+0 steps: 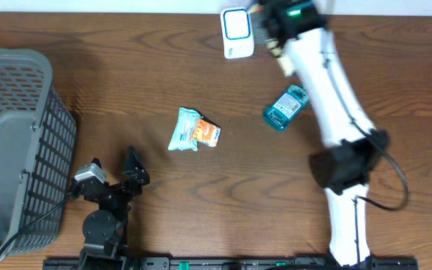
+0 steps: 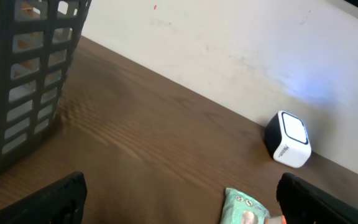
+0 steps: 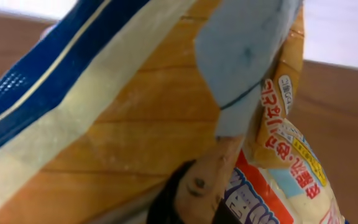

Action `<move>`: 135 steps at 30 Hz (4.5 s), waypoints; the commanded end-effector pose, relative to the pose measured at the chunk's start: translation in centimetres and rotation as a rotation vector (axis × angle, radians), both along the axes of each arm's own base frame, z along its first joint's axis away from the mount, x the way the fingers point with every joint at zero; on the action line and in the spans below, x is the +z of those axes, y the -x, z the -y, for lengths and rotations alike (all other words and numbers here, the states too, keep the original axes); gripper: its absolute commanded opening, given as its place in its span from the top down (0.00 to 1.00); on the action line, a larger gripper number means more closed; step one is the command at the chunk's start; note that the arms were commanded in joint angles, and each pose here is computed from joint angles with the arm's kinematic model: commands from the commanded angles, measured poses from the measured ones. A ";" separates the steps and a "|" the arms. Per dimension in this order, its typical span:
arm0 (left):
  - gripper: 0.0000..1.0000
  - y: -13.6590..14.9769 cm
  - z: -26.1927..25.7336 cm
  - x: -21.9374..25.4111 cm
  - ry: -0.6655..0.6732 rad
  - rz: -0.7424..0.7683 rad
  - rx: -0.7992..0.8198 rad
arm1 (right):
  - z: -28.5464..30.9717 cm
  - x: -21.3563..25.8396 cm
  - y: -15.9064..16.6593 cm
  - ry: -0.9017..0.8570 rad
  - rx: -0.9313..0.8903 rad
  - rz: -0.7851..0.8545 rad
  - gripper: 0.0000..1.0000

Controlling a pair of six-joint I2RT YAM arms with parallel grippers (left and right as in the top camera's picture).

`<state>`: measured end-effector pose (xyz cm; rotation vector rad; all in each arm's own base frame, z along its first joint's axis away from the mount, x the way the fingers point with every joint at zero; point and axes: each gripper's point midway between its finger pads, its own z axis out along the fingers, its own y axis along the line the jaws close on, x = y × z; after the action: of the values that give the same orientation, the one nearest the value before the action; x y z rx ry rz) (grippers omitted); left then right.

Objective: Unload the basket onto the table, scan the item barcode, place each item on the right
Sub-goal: 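Swing the right arm right and drop the snack bag at the table edge, then move the right gripper over the blue mouthwash bottle, then grasp the mouthwash bottle cap with the right gripper and lift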

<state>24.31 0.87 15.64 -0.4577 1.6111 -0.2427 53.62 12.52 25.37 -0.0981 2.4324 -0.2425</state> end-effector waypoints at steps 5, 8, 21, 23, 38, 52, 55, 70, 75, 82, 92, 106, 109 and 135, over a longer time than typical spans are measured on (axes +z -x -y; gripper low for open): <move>0.02 0.1 -0.2 -1.8 0.000 -0.051 0.011 | 20.3 2.5 3.8 0.139 -0.605 0.013 0.99; 0.02 0.1 -0.2 -1.8 0.000 -0.051 0.011 | 26.4 -0.7 5.6 0.103 -0.807 -0.038 0.99; 0.02 0.1 -0.2 -1.8 -0.001 -0.051 0.011 | 43.1 -15.3 15.0 0.030 -1.257 -0.195 0.99; 0.02 0.1 -0.2 -1.8 -0.001 -0.051 0.011 | 44.2 -15.9 15.7 -0.040 -1.281 -0.197 0.99; 0.02 0.1 -0.2 -1.8 -0.001 -0.051 0.011 | 38.9 -5.6 12.7 -0.674 -1.032 0.000 0.09; 0.02 0.1 -0.2 -1.8 0.000 -0.051 0.011 | 24.0 -1.9 7.7 -0.787 -0.685 -0.061 0.19; 0.02 0.1 -0.2 -1.8 -0.001 -0.051 0.011 | 19.8 -3.9 6.4 -0.774 -0.609 -0.141 0.15; 0.02 0.1 -0.2 -1.8 -0.001 -0.051 0.011 | 8.1 -15.7 3.7 -0.493 -0.539 -0.336 0.14; 0.02 0.1 -0.2 -1.8 0.000 -0.051 0.011 | 7.9 -16.5 3.8 -0.476 -0.612 -0.325 0.22; 0.02 0.1 -0.2 -1.8 0.000 -0.051 0.011 | 9.3 -17.2 4.2 -0.452 -0.739 -0.291 0.29; 0.02 0.1 -0.2 -1.8 0.000 -0.051 0.011 | 9.7 -20.8 5.0 -0.447 -0.778 -0.300 0.28; 0.02 0.1 -0.2 -1.8 0.000 -0.051 0.011 | 10.1 -24.1 4.8 -0.493 -0.826 -0.245 0.39; 0.02 0.1 -0.2 -1.8 0.000 -0.051 0.011 | 10.1 -24.4 4.7 -0.499 -0.822 -0.236 0.42; 0.02 0.1 -0.2 -1.8 0.000 -0.051 0.011 | 8.8 -23.1 4.5 -0.503 -0.655 -0.272 0.86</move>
<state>24.31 0.87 15.64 -0.4574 1.6112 -0.2424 50.16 3.07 3.19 1.0131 2.5647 0.0951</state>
